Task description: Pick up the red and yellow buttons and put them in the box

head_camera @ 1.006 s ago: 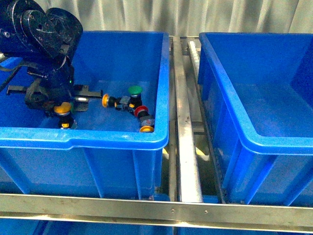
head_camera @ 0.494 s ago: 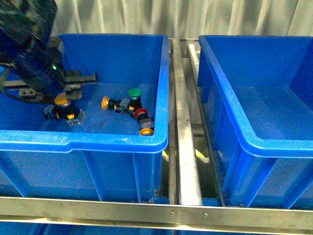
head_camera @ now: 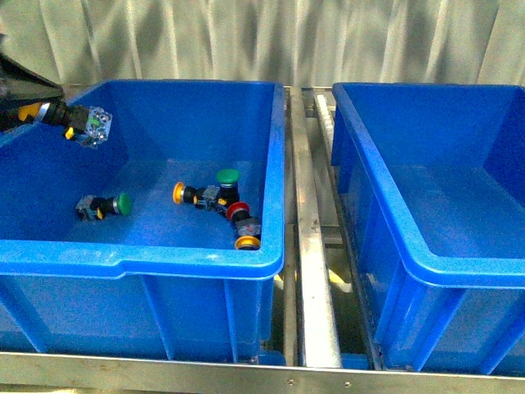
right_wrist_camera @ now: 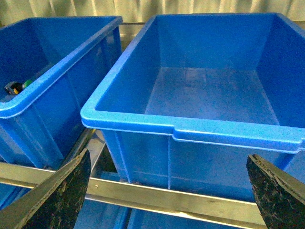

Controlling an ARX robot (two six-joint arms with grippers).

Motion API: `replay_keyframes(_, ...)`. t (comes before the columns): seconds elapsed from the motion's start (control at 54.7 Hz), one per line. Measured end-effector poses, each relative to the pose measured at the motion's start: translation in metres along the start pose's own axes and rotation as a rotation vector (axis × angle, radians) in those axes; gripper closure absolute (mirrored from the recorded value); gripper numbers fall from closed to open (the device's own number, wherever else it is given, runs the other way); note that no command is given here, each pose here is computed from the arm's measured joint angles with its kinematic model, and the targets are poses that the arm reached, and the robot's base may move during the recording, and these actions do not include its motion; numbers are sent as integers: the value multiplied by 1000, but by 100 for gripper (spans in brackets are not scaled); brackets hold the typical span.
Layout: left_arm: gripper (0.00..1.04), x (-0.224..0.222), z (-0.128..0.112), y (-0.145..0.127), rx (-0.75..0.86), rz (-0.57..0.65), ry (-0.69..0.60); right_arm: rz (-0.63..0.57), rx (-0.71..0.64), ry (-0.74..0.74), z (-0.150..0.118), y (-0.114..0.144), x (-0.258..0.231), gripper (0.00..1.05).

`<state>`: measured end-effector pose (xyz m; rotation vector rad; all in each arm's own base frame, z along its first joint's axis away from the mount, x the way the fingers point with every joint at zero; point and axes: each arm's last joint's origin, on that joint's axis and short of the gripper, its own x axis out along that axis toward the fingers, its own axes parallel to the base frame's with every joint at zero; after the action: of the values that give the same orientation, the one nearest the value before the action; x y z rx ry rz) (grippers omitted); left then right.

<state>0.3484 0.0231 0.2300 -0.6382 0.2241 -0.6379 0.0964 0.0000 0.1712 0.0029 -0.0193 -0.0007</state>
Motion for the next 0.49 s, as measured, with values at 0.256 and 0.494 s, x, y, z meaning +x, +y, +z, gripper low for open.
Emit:
replay_keyframes(0.256,70,58,-66,-66,-201,-440,98,0,0,0,0,0,0,7)
replay_keyframes(0.494,71,122,-97,-135,-285,-641,208,0,0,0,0,0,0,7)
